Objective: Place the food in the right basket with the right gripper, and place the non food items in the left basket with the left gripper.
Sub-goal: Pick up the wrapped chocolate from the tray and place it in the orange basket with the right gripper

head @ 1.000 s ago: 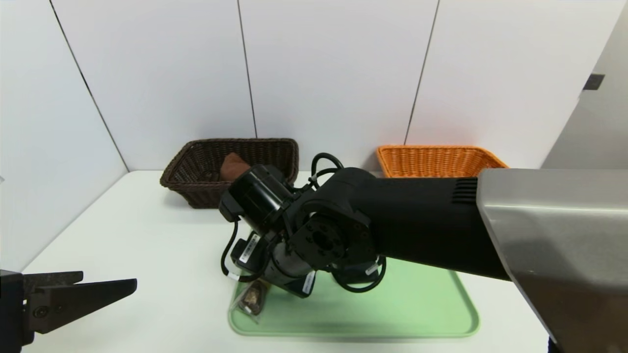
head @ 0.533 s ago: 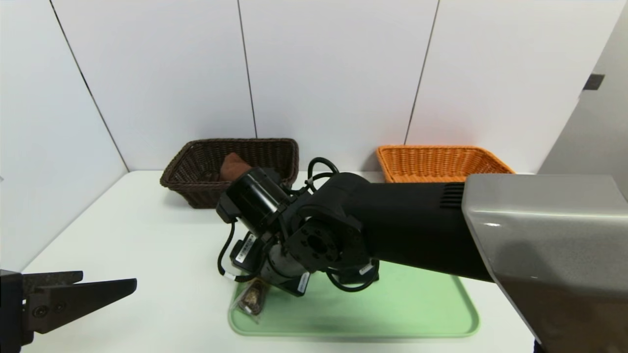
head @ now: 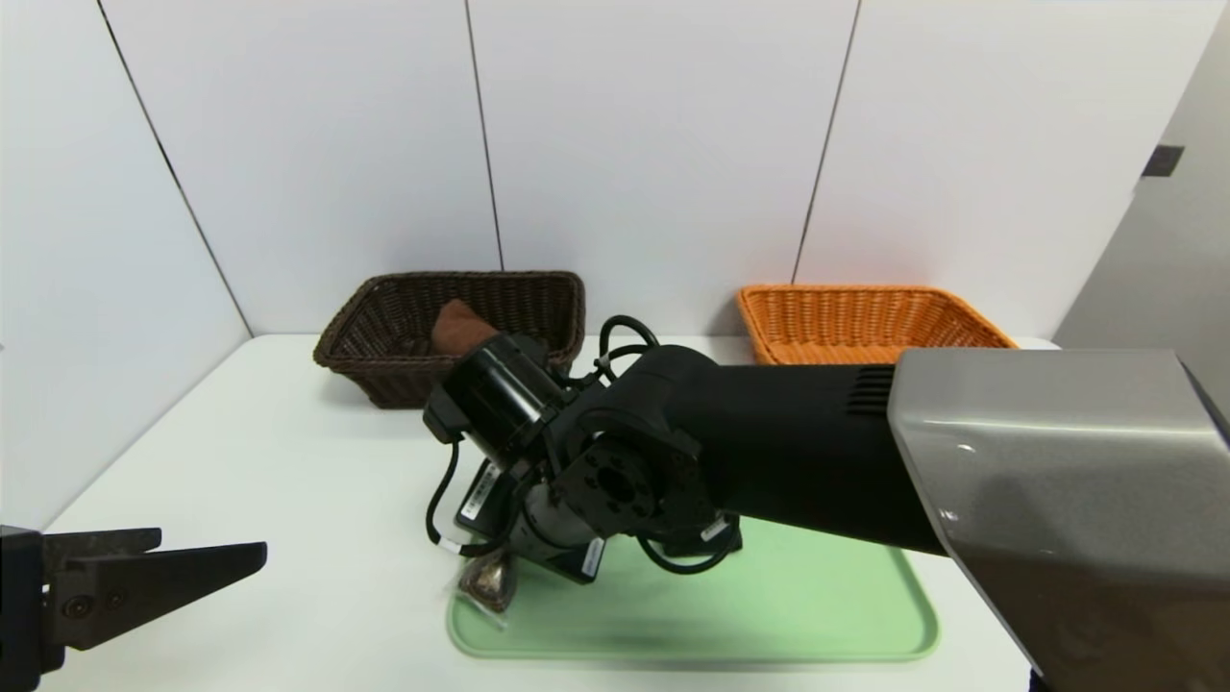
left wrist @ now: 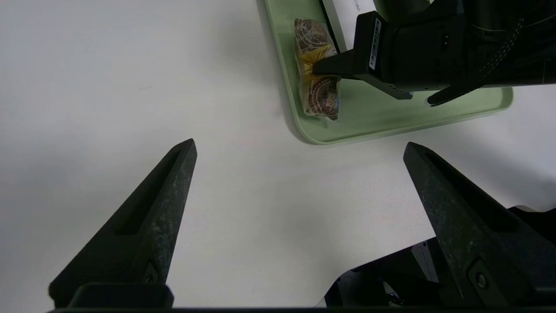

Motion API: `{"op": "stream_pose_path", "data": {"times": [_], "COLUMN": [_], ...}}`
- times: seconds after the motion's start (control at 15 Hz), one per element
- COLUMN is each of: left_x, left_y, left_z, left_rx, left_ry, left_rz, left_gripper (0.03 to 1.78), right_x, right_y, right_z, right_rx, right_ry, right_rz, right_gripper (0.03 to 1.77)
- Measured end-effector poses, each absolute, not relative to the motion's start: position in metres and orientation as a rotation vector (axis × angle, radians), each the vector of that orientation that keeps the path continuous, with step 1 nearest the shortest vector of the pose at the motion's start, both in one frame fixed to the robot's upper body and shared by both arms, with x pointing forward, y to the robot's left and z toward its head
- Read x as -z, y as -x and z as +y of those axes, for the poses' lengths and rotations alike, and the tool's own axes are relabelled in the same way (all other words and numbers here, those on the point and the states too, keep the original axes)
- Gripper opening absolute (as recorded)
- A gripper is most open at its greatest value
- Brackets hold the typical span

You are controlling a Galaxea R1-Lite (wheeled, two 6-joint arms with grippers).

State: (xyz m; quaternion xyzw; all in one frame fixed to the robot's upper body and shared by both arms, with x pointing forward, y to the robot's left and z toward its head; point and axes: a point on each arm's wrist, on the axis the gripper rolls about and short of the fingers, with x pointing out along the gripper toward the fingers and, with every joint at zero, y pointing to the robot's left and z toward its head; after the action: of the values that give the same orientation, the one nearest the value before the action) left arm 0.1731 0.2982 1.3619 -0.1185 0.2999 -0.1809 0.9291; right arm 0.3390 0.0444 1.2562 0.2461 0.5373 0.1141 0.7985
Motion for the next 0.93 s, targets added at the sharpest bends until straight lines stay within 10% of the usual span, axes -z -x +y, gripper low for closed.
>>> {"op": "stream_pose_path", "data": {"times": [0.47, 0.93], "left_x": [-1.362, -1.363], "left_y": [-0.173, -0.173], "left_z": [0.299, 0.298], "left_rx": [0.366, 0.367], "left_ry": [0.244, 0.244], "left_rz": [0.613, 0.611], "left_gripper": [1.69, 1.69], "right_x": [-1.274, -1.385], "right_y": [-0.336, -0.317], "right_z": [0.038, -0.022], "right_rx": [-0.262, -0.449], "right_ry": [-0.549, -0.605], "right_rz": [1.135, 0.921], "right_gripper": [0.07, 0.07]}}
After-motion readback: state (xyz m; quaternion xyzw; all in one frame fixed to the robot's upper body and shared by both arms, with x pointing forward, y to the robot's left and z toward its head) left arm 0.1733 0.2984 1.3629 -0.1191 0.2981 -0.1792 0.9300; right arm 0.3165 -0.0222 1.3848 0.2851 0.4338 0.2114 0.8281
